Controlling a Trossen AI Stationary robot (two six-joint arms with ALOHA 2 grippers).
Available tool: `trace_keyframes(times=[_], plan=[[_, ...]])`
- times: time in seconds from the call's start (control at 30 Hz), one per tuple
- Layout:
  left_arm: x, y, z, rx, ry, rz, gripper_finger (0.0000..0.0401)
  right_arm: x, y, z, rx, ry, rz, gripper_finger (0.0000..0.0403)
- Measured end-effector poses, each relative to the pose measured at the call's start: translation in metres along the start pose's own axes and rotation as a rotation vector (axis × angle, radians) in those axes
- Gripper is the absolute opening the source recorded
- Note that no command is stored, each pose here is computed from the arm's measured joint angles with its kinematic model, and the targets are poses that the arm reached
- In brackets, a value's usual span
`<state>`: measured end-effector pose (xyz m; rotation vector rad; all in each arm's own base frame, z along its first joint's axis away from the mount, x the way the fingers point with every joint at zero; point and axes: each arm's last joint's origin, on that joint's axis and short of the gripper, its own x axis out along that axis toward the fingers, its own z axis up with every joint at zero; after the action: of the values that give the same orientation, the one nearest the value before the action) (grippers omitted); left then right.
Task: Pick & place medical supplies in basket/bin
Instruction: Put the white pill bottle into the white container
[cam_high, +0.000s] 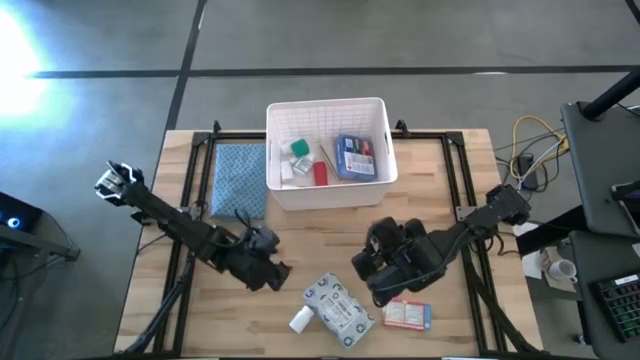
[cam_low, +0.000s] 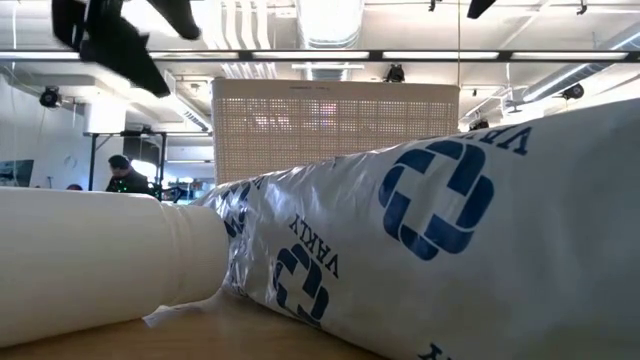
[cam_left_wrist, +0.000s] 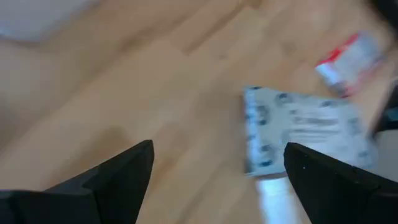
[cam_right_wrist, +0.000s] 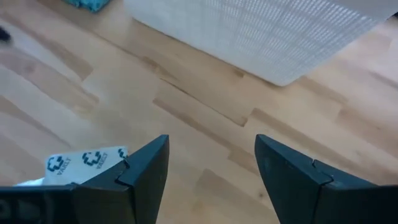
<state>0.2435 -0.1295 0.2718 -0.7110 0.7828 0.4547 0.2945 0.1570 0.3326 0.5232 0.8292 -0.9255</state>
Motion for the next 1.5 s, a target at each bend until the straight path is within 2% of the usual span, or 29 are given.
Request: trace_keyframes(times=[0.1, 0.17, 0.27, 0.4, 0.57, 0.73, 0.83, 0.97, 1.27, 1.5], plan=[[0.016, -0.003, -0.018, -0.075, -0.021, -0.128, 0.0338, 0.002, 0.003, 0.001, 0.023, 0.058, 0.022, 0.0226], [0.025, -0.007, -0.029, -0.085, -0.024, -0.190, 0.0338, 0.002, 0.006, -0.001, 0.041, 0.101, 0.040, 0.0226], [0.035, -0.011, -0.042, -0.080, -0.003, -0.160, 0.0338, 0.002, 0.010, -0.008, 0.067, 0.158, 0.057, 0.0226], [0.044, -0.025, -0.055, -0.014, 0.031, -0.077, 0.0338, 0.001, 0.015, -0.021, 0.106, 0.191, 0.052, 0.0226], [0.057, -0.056, -0.066, 0.086, 0.064, -0.062, 0.0338, 0.001, 0.019, -0.035, 0.156, 0.203, 0.039, 0.0226], [0.067, -0.081, -0.073, 0.127, 0.109, -0.082, 0.0338, -0.001, 0.019, -0.043, 0.185, 0.249, 0.023, 0.0226], [0.071, -0.091, -0.079, 0.137, 0.133, -0.092, 0.0338, -0.001, 0.017, -0.046, 0.127, 0.300, 0.004, 0.0226], [0.077, -0.098, -0.087, 0.119, 0.176, -0.092, 0.0338, 0.001, 0.007, -0.049, 0.004, 0.347, -0.081, 0.0226], [0.099, -0.092, -0.101, -0.040, 0.216, 0.005, 0.0338, 0.015, -0.004, -0.060, -0.198, 0.358, -0.135, 0.0226], [0.105, -0.080, -0.106, -0.111, 0.239, 0.131, 0.0338, 0.029, -0.012, -0.072, -0.282, 0.356, -0.195, 0.0226]])
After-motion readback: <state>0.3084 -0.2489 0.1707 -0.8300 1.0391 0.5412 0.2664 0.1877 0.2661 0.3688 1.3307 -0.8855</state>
